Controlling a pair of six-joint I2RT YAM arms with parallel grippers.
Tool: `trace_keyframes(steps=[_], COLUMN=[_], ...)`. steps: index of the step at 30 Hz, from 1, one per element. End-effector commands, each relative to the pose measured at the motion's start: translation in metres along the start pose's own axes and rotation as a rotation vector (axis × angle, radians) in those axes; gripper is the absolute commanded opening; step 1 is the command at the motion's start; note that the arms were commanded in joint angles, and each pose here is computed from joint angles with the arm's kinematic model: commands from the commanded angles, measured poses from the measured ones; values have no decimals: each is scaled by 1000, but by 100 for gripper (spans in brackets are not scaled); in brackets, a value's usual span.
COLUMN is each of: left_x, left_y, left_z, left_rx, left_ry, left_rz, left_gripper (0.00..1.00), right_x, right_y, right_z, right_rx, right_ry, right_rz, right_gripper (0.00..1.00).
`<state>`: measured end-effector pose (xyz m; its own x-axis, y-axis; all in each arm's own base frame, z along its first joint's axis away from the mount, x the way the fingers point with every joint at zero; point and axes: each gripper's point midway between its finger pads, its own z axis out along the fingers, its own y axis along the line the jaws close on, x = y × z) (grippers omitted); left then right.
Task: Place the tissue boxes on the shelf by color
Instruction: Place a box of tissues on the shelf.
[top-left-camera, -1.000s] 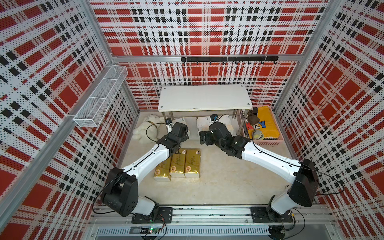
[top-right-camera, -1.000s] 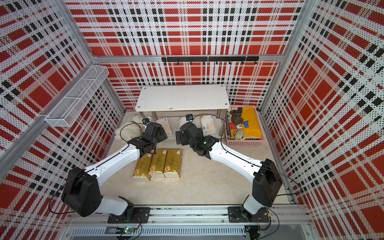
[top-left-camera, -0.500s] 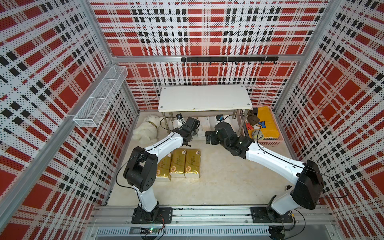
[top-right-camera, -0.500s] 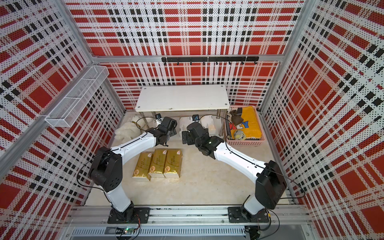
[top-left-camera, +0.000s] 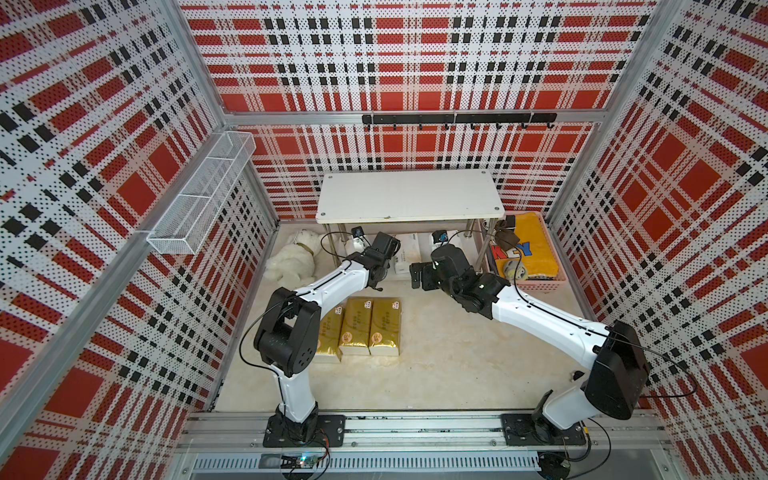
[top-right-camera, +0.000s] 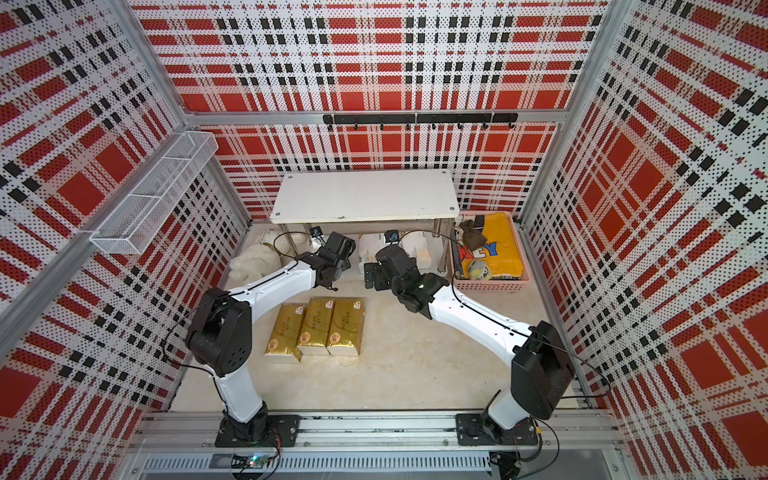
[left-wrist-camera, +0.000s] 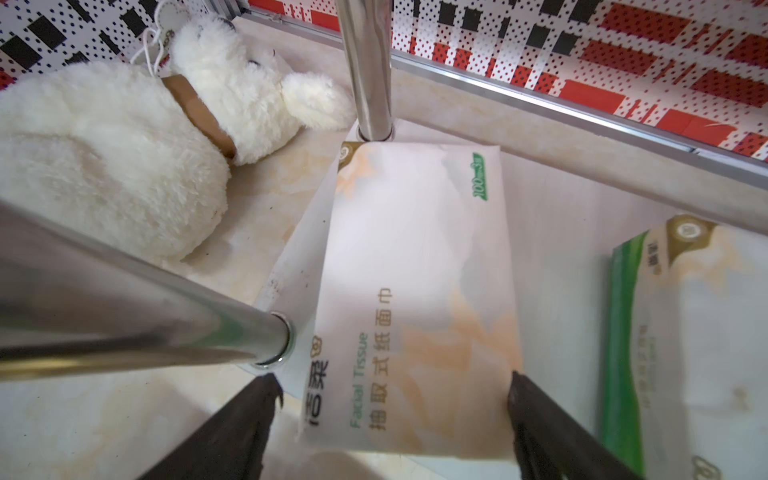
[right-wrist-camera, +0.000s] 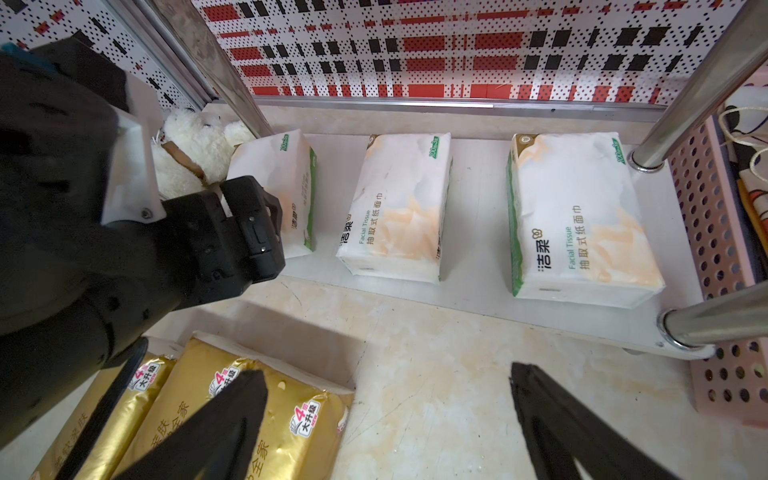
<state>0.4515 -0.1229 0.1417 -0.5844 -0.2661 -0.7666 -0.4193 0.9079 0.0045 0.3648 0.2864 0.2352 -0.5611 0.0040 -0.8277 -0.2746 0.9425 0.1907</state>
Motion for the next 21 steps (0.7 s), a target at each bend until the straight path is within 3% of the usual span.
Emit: trace_keyframes(steps=[1,11,21], left_x=[-1,5,-16], left_y=[2,7,4], left_z=[6,19,-2], left_rx=[10,70,118], left_ry=[-6,5,-57], left_rz=[31,65,-2], left_gripper=[92,95,96], right_x=[-10,-3,2], right_y=[-3,2,3], right_z=[-10,-5,-2], right_rx=[-13,-40,-53], right_ry=[-35,-18,-7], right_rz=[23,37,45], right_gripper=[100,100,100])
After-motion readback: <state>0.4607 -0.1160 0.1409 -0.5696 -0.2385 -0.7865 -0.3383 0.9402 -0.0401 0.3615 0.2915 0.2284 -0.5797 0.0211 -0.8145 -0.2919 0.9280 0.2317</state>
